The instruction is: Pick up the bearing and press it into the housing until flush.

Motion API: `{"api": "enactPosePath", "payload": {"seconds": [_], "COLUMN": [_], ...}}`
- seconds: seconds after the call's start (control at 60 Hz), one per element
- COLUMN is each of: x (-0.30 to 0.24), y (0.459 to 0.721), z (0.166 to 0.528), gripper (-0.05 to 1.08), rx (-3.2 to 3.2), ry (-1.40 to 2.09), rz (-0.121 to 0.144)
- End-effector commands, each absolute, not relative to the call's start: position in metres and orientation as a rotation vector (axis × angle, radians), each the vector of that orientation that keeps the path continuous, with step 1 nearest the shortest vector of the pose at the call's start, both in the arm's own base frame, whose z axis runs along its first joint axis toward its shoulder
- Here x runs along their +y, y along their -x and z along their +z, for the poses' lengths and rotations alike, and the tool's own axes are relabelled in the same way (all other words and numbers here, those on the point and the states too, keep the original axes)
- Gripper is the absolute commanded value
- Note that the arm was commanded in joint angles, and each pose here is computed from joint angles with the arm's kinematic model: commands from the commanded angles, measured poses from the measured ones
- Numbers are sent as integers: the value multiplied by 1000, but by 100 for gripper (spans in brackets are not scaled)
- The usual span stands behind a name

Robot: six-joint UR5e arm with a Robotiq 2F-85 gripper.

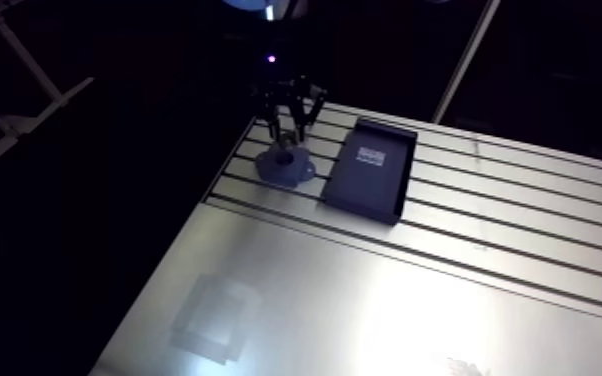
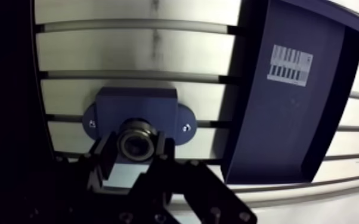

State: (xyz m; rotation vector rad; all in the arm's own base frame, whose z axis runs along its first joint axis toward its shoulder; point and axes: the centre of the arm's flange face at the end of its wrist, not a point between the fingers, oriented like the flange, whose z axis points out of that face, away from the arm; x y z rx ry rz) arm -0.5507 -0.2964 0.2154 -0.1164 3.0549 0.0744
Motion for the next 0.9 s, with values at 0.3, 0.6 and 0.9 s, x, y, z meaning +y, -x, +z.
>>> {"api": "enactPosePath", "payload": {"seconds": [0.3, 0.6, 0.9], "x": [-300, -300, -301], "y": [549, 550, 550], "z": [201, 196, 195], "gripper": [71, 71, 71], "rx": [3035, 3029, 3036], "ry": [134, 138, 141], "rz": [81, 83, 81]}}
